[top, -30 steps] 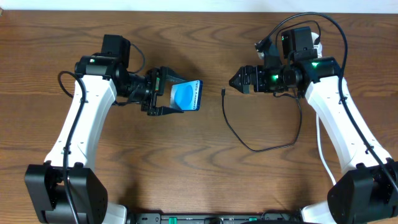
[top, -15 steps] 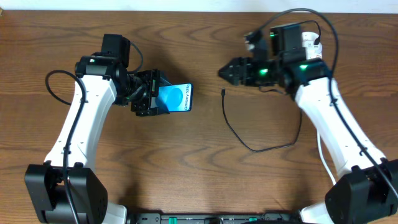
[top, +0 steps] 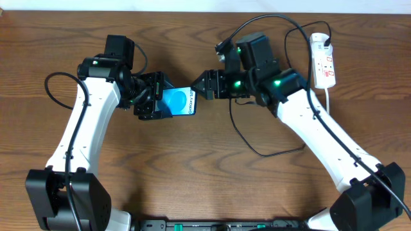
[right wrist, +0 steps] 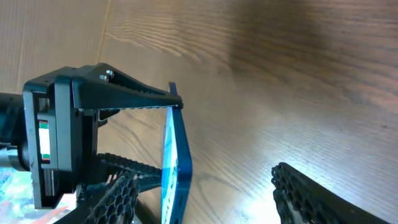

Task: Plug charger to phone and switch on socket
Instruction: 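Reach the right gripper to the phone and grasp its side edge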

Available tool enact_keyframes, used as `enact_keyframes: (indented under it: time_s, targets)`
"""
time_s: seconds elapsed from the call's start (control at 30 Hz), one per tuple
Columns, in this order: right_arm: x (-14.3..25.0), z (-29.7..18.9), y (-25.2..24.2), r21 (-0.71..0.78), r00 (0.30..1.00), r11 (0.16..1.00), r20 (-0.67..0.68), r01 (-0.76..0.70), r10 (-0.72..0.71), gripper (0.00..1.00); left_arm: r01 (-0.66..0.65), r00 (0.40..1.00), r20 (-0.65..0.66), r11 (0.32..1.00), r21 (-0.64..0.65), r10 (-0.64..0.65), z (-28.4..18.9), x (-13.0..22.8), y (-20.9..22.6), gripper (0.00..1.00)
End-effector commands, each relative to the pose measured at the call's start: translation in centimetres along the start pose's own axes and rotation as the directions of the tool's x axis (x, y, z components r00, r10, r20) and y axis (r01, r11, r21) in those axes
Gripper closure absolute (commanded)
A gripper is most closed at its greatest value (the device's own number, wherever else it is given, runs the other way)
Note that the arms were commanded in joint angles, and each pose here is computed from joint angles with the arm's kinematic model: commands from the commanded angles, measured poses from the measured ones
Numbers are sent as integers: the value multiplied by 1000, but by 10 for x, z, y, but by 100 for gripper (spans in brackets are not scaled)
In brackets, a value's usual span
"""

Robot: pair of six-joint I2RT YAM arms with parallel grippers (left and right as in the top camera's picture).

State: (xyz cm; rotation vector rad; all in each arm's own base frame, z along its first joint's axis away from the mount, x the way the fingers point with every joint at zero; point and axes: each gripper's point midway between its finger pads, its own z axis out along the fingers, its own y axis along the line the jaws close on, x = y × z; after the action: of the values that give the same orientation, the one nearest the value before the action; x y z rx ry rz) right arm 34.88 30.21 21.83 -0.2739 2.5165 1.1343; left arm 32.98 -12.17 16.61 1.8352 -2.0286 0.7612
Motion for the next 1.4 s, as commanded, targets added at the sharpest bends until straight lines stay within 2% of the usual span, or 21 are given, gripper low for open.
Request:
enact_keyframes:
  time_s: [0.0,0.3,0.47,0.73,0.9,1.3,1.37]
  targets:
    - [1,9,5,27,999,999,7,-38,38,30,-16,1000,0,999,37,16,-11,7,-6,93]
    - [25,40,25,3,998,1000,-58,-28,28,28,-9,1000,1,1000,26,9,-11,6,-3,93]
    - [36,58,31,-1,995,999,-85,-48,48,34,-5,1000,1,1000,18,5,-11,6,-1,93]
    - [51,82,26,16,988,997,-134,-76,77,41,-72,997,21,997,11,72,-11,3,0,93]
    - [50,83,25,22,989,997,-126,-72,74,45,-50,997,65,999,-22,51,-11,-5,9,93]
    - [36,82,31,-14,995,998,-81,-53,52,57,-46,999,23,999,-24,47,-11,2,10,93]
    - [35,80,30,-24,995,998,-85,-59,57,56,-45,999,23,999,-23,45,-11,2,9,93]
